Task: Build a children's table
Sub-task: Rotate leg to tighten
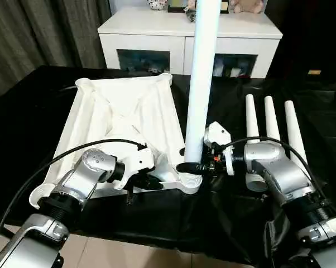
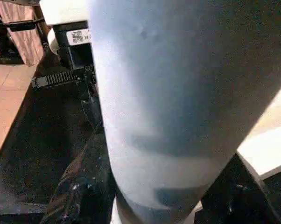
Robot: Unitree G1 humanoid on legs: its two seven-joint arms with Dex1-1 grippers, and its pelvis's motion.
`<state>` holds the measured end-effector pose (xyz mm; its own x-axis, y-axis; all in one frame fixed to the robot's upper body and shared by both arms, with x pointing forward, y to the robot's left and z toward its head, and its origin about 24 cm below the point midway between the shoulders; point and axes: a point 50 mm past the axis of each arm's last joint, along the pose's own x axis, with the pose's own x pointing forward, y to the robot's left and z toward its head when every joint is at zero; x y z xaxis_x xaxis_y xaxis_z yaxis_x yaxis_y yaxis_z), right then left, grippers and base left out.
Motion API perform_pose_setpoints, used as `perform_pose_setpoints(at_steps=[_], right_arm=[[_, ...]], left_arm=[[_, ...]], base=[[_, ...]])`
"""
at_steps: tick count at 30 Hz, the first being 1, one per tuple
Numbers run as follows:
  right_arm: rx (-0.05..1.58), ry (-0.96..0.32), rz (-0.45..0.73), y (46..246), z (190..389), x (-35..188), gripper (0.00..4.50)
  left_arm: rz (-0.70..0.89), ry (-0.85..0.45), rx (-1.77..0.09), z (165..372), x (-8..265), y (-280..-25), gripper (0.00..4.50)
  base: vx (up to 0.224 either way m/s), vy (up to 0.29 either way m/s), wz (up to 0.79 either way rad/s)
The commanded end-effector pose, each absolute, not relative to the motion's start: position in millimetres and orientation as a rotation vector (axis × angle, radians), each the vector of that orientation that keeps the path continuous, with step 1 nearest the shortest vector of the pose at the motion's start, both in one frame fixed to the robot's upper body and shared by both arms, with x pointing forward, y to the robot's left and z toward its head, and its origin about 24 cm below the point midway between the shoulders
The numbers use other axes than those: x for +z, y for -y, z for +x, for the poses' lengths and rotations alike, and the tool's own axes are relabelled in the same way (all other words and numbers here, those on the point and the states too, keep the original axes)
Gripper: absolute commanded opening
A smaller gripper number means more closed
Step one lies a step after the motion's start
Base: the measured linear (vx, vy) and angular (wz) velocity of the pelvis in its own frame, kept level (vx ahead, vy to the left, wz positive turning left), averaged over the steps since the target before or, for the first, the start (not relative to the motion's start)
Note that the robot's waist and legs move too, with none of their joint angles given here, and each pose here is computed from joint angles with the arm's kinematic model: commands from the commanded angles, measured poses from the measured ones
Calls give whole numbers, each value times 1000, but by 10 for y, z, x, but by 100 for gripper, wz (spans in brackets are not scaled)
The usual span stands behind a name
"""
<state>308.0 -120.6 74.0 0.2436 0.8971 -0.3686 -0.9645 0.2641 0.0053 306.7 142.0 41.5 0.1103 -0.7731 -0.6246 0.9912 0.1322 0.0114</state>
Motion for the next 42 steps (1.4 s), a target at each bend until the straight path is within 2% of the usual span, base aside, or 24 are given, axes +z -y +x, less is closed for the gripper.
perform_pose_setpoints(at_steps=[1,13,21,24,26,30,31,33,34,37,39,42], right_arm=[[1139,-689,-258,1550,2823,60,184],[1077,-715,-200,1576,2693,-87,184],[980,-730,-203,1583,2736,-141,184],[711,-703,-162,1608,2905,-169,184],[505,-697,-125,1637,3012,-206,184],[350,-704,-82,1553,3089,-253,184],[325,-710,-64,1498,3107,-264,184],[319,-711,-61,1487,3112,-267,184],[296,-716,-52,1438,3129,-277,184],[239,-734,-47,1175,3213,-293,184],[229,-738,-45,1114,3234,-288,184],[210,-752,-29,1095,3246,-289,184]], left_arm=[[510,-604,-1332,3055,364,-1555,0],[512,-617,-1323,3062,355,-1585,0],[502,-632,-1295,3076,330,-1600,0],[468,-641,-1175,3133,254,-1554,0],[450,-648,-1050,3193,176,-1416,0],[372,-658,-911,3260,109,-1074,0],[356,-656,-888,3276,109,-946,0],[353,-656,-884,3279,110,-921,0],[341,-655,-868,3290,114,-815,0],[311,-609,-856,3324,250,-297,0],[296,-592,-858,3329,310,-186,0],[289,-590,-859,3333,336,-175,0]], base=[[0,0,0],[0,0,0],[0,0,0],[0,0,0],[0,0,0],[-25,3,-4],[0,0,0],[0,0,0],[0,0,0],[0,0,0],[0,0,0],[0,0,0]])
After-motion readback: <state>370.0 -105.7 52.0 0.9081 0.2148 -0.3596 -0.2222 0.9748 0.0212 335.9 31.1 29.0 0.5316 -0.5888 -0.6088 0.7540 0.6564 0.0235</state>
